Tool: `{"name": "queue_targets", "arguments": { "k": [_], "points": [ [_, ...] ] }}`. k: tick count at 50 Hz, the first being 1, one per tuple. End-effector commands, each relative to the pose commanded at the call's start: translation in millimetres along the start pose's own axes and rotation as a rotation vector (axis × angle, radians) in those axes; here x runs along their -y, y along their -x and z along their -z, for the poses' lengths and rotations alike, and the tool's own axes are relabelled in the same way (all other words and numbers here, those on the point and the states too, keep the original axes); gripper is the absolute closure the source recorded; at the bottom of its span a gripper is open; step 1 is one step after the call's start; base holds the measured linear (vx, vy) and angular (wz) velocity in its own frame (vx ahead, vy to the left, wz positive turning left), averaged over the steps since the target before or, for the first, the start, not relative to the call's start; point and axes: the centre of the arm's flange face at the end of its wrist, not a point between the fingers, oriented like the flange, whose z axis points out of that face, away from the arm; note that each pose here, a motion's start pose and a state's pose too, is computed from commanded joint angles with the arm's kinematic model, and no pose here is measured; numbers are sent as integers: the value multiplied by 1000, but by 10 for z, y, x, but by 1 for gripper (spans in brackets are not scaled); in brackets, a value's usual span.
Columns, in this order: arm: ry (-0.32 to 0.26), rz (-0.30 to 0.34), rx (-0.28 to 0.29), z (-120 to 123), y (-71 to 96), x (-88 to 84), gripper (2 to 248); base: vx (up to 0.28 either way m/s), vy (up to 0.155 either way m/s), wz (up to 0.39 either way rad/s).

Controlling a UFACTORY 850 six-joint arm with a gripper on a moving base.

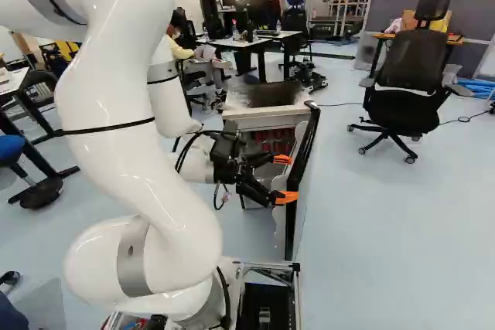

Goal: Grab a drink from the fridge

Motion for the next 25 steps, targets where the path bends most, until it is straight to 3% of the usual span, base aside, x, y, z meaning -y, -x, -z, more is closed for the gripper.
{"name": "queue_targets", "arguments": {
  "k": [25],
  "points": [
    [195, -120, 20, -536, -152, 426, 3, 0, 0, 0]
  ]
}}
